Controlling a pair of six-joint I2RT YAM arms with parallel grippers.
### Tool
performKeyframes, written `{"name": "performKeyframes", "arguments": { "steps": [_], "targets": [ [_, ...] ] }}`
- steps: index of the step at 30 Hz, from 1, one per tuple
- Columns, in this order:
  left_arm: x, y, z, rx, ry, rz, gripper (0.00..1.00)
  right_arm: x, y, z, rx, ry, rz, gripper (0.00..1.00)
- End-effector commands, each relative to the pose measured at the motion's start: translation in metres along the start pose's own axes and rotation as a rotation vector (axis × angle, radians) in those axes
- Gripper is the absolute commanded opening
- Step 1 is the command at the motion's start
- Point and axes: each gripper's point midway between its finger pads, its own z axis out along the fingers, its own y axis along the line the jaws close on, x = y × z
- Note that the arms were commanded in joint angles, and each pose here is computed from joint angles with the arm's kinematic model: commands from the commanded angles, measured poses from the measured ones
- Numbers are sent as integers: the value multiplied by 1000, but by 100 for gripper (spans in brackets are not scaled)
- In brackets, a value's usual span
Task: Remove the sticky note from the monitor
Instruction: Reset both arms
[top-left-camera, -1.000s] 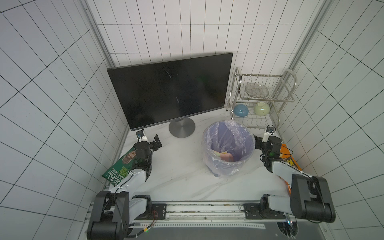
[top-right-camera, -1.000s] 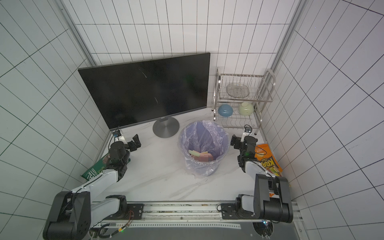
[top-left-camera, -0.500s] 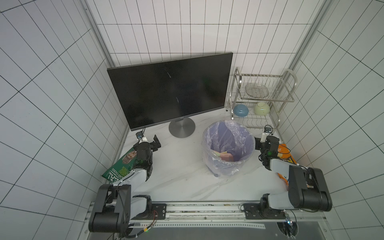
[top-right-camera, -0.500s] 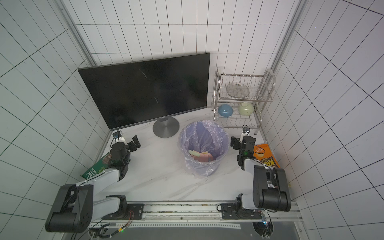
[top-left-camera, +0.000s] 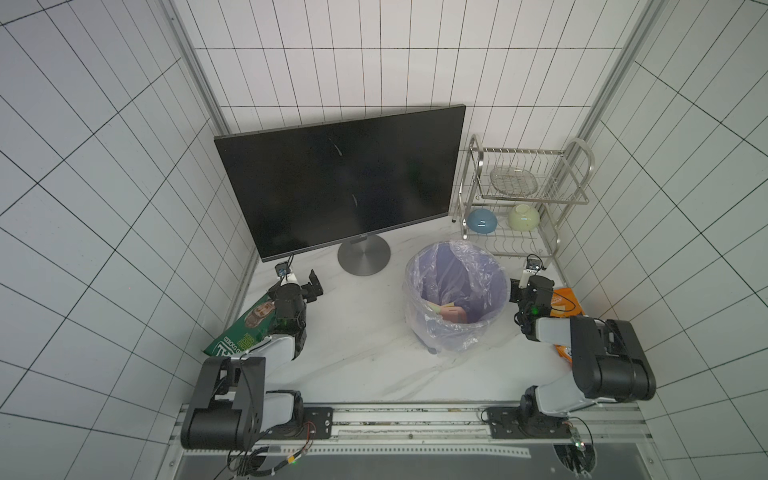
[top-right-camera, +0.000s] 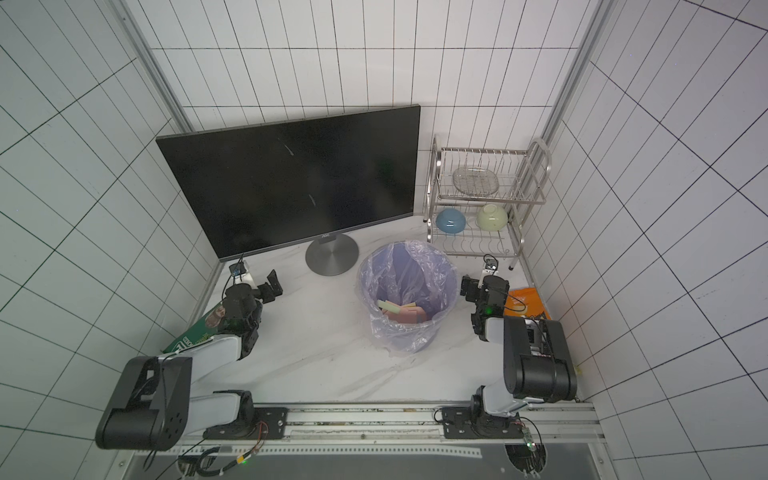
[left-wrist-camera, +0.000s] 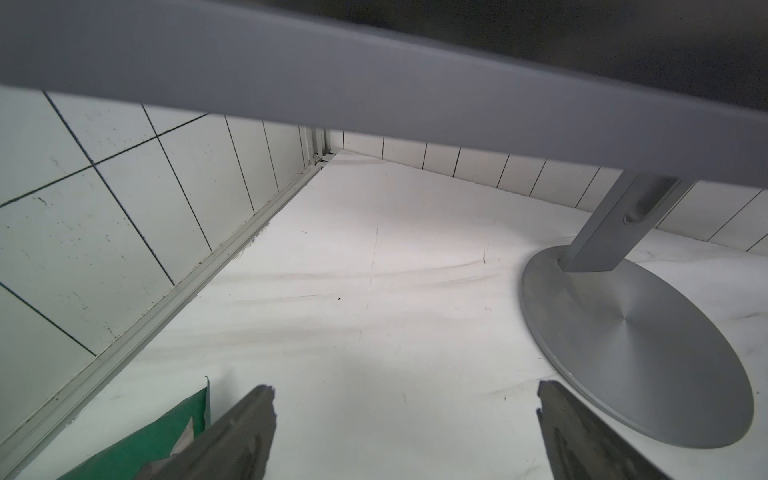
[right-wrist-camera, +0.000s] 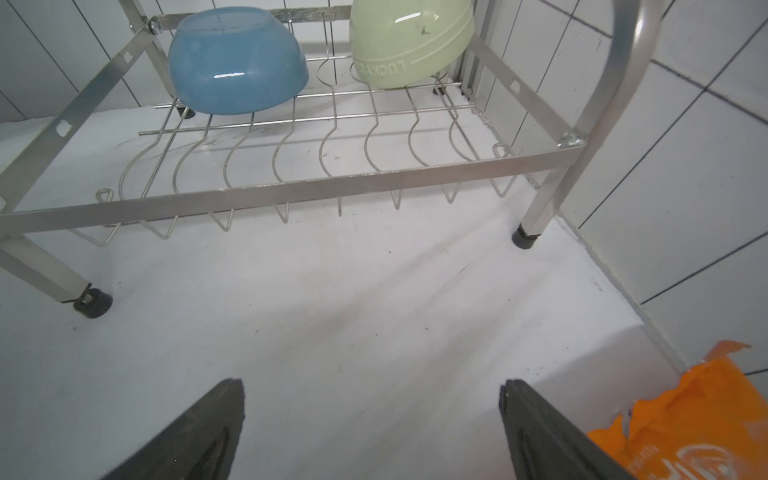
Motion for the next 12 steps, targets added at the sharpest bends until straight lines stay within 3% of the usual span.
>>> {"name": "performKeyframes", "arguments": {
  "steps": [1,12],
  "targets": [
    [-16,-7,2,34,-54,12,99,-10,-3,0,24,-43,-2,99],
    [-18,-13,3,68,-73,35,98,-10,-3,0,22,-45,0,99]
  ]
}}
